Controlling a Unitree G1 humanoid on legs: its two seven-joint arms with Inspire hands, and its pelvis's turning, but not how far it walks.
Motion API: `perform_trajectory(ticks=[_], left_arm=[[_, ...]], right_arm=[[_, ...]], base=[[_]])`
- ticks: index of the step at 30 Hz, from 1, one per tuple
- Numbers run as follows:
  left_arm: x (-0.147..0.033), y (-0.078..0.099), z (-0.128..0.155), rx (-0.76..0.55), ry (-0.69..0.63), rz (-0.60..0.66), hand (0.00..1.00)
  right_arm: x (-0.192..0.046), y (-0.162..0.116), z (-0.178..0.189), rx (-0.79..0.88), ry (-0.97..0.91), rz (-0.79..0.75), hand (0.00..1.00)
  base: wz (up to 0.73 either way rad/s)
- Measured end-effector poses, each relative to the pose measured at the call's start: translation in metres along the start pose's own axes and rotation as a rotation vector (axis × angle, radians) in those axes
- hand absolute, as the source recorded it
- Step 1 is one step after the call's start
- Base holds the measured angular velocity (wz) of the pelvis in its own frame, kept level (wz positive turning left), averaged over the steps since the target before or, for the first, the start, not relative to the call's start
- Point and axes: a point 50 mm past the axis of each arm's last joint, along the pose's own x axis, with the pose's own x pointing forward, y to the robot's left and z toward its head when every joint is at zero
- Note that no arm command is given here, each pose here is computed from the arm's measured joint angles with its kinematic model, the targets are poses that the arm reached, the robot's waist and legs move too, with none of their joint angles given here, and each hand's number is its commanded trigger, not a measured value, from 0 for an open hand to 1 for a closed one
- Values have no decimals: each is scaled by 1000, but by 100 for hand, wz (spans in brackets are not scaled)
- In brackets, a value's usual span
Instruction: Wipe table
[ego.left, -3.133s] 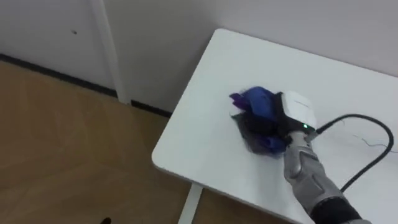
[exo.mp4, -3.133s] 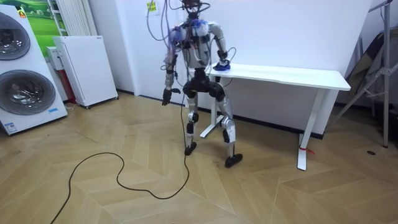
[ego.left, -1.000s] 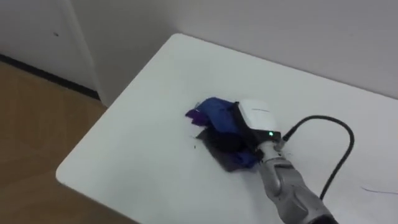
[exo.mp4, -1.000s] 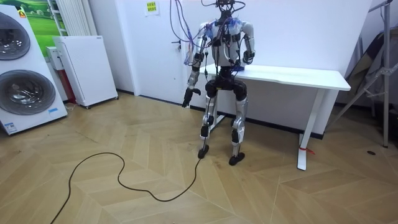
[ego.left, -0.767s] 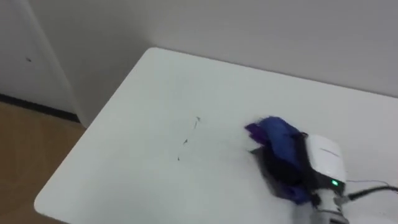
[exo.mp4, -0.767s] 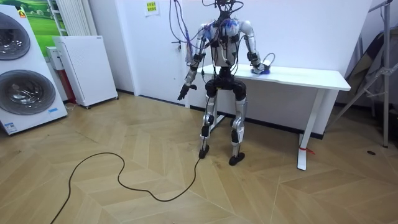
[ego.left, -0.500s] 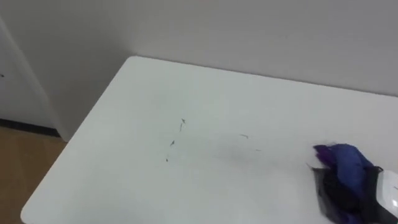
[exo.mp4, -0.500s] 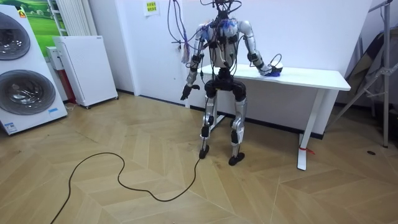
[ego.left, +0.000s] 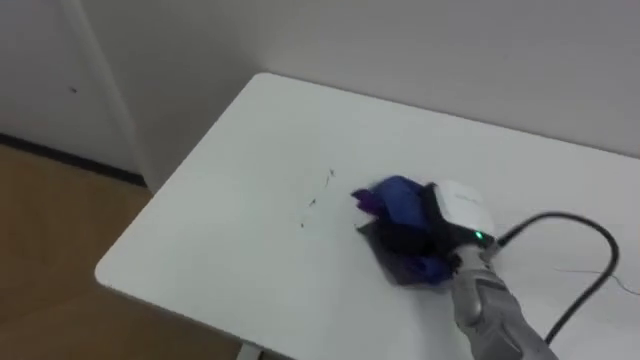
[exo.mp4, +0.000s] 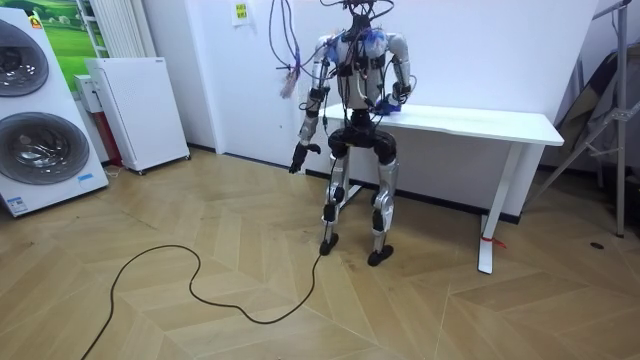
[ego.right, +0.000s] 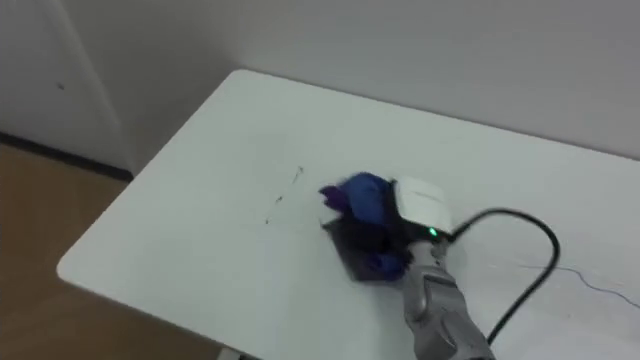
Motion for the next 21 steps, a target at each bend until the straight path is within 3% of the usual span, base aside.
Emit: perform_trajectory(ticks=[3, 6, 14, 17, 21], left_arm=[[-2, -5, -11, -18, 34, -17, 0], [0, 3, -9, -57, 18, 11, 0], [6, 61, -14, -80, 6, 189, 0], [6, 69, -6, -74, -31, 218, 0], [7, 66, 10, -41, -86, 206, 0]], right_arm=[[-16, 15, -14, 25, 19, -15, 100], [-32, 23, -36, 79, 80, -81, 100], [-104, 14, -148, 59, 509, -257, 100], [-128, 16, -170, 78, 635, -255, 100], [-139, 24, -171, 108, 679, -241, 100]], base=[[15], [-14], [-22], [22], [55]])
